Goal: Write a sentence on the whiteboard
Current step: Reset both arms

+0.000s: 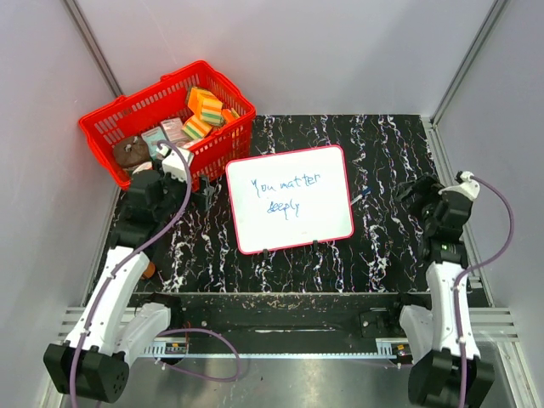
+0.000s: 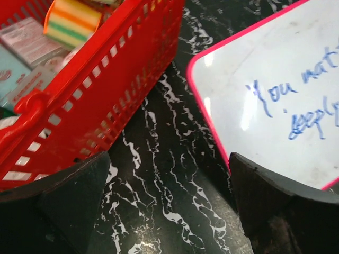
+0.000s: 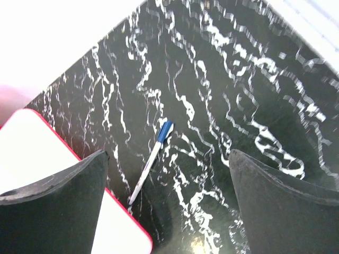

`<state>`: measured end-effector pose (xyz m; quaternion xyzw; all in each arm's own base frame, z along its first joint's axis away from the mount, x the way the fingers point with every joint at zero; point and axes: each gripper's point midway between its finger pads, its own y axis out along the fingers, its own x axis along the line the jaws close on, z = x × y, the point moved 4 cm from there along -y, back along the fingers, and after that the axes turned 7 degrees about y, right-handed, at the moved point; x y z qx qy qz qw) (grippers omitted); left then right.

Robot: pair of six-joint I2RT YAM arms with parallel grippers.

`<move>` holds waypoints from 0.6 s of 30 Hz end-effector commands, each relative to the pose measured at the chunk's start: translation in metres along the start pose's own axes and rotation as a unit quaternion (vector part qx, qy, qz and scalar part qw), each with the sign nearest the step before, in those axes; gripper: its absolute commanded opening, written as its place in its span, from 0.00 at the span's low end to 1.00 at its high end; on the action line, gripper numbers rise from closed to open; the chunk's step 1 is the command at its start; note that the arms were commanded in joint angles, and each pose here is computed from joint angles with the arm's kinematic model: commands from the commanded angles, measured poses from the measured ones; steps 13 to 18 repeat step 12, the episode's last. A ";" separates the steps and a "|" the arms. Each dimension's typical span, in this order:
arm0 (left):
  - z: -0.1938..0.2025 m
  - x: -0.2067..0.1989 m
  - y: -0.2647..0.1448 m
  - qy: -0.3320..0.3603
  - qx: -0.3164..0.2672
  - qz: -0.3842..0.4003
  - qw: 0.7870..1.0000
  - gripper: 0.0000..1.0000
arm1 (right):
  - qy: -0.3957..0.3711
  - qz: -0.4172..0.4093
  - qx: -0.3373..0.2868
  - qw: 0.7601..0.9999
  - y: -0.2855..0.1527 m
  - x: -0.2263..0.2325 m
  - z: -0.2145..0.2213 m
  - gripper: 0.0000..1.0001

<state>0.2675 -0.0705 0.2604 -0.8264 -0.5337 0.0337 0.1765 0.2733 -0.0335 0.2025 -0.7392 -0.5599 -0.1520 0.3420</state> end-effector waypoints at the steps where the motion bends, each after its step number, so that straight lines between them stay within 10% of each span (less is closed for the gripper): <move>1: -0.001 0.028 0.009 -0.015 -0.030 -0.105 0.994 0.99 | -0.070 0.030 -0.091 0.993 -0.023 -0.010 -0.026 1.00; 18: 0.019 0.038 0.009 -0.011 -0.051 -0.161 0.985 0.99 | -0.120 -0.031 -0.221 0.967 -0.030 -0.013 -0.034 1.00</move>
